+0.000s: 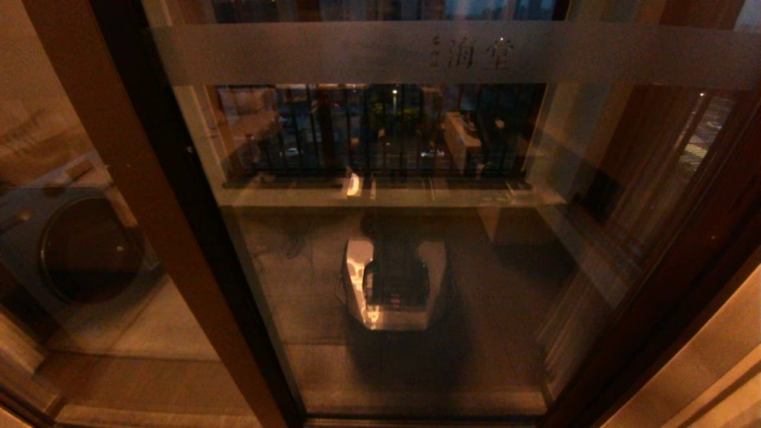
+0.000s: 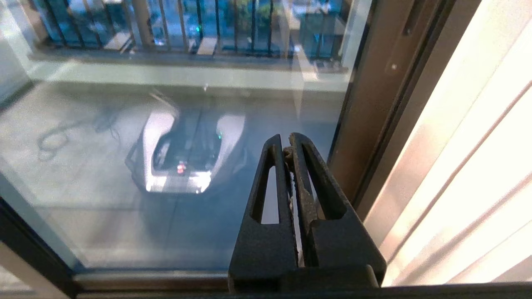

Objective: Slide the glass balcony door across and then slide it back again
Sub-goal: Open the slid door

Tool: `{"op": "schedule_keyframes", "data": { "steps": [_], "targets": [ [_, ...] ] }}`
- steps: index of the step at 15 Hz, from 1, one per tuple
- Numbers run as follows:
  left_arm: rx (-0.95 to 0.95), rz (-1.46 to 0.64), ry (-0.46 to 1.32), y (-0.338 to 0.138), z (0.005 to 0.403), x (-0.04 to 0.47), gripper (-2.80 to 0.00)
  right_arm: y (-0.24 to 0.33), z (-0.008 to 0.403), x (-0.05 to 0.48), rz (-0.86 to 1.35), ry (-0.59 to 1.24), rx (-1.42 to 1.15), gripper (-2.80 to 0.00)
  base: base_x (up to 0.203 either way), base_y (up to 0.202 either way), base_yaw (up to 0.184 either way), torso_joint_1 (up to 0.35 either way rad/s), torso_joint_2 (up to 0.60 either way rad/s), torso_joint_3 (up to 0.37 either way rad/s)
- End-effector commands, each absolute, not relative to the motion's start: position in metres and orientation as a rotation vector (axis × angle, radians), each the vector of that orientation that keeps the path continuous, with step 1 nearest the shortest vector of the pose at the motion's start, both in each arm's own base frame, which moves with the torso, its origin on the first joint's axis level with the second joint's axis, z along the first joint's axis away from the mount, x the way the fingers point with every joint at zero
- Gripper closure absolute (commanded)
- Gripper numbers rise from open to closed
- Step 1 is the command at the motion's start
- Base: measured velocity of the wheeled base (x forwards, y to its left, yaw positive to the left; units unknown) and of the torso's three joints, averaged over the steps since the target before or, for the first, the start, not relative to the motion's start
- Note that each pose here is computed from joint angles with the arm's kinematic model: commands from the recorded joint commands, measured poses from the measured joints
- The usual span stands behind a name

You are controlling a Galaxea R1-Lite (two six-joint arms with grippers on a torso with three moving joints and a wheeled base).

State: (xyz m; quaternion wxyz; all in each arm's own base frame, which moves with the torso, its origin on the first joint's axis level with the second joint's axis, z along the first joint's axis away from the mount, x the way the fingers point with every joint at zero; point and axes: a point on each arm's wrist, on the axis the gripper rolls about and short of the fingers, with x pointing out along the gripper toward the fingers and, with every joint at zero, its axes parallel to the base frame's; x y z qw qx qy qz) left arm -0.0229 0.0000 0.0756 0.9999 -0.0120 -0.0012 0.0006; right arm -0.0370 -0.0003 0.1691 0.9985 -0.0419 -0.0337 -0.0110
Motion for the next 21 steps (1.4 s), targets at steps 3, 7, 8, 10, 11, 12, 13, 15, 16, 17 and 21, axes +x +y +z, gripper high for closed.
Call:
{"op": "schedule_keyframes", "data": {
  "steps": [3,7,8,10,11,12,13,15,16,17,21],
  "targets": [
    [-0.023,0.000,0.000,0.000,0.076,-0.023,0.00,0.000,0.212,0.006,-0.018,0.087,-0.103,0.00,0.000,0.000,0.000,0.000,0.00,0.000],
    [-0.023,0.000,0.002,0.000,0.076,-0.023,0.00,-0.003,0.262,0.053,-0.051,0.219,-0.104,0.00,0.000,0.000,0.000,0.000,0.00,0.000],
    [-0.023,0.000,0.002,0.000,0.076,-0.023,0.00,-0.005,0.266,0.066,-0.074,0.272,-0.085,0.00,0.000,0.000,0.000,0.000,0.00,0.000],
    [-0.022,0.000,0.002,0.000,0.076,-0.023,0.00,-0.015,0.265,0.087,-0.174,0.360,-0.046,0.00,0.000,0.000,0.000,0.000,0.00,0.000],
    [-0.021,0.000,0.003,0.000,0.075,-0.023,0.00,-0.022,0.264,0.097,-0.223,0.393,-0.032,0.00,0.000,0.000,0.000,0.000,0.00,0.000],
    [-0.021,0.000,0.003,0.000,0.075,-0.023,0.00,-0.030,0.264,0.104,-0.269,0.411,-0.025,0.00,0.000,0.000,0.000,0.000,0.00,0.000],
    [-0.023,0.000,0.003,0.000,0.075,-0.023,0.00,-0.038,0.263,0.111,-0.309,0.425,-0.017,0.00,0.000,0.000,0.000,0.000,0.00,0.000],
    [-0.021,0.000,0.003,0.000,0.075,-0.023,0.00,-0.048,0.265,0.117,-0.315,0.415,-0.007,0.00,0.000,0.000,0.000,0.000,0.00,0.000],
    [-0.021,0.000,0.003,0.000,0.075,-0.023,0.00,-0.051,0.265,0.117,-0.331,0.414,-0.017,0.00,0.000,0.000,0.000,0.000,0.00,0.000],
    [-0.021,0.000,0.002,0.000,0.076,-0.023,0.00,-0.058,0.264,0.117,-0.365,0.415,-0.025,0.00,0.000,0.000,0.000,0.000,0.00,0.000],
    [-0.021,0.000,0.003,0.000,0.075,-0.023,0.00,-0.107,0.249,0.150,-0.450,0.410,-0.034,0.00,0.000,0.000,0.000,0.000,0.00,0.000]
  ]
}}
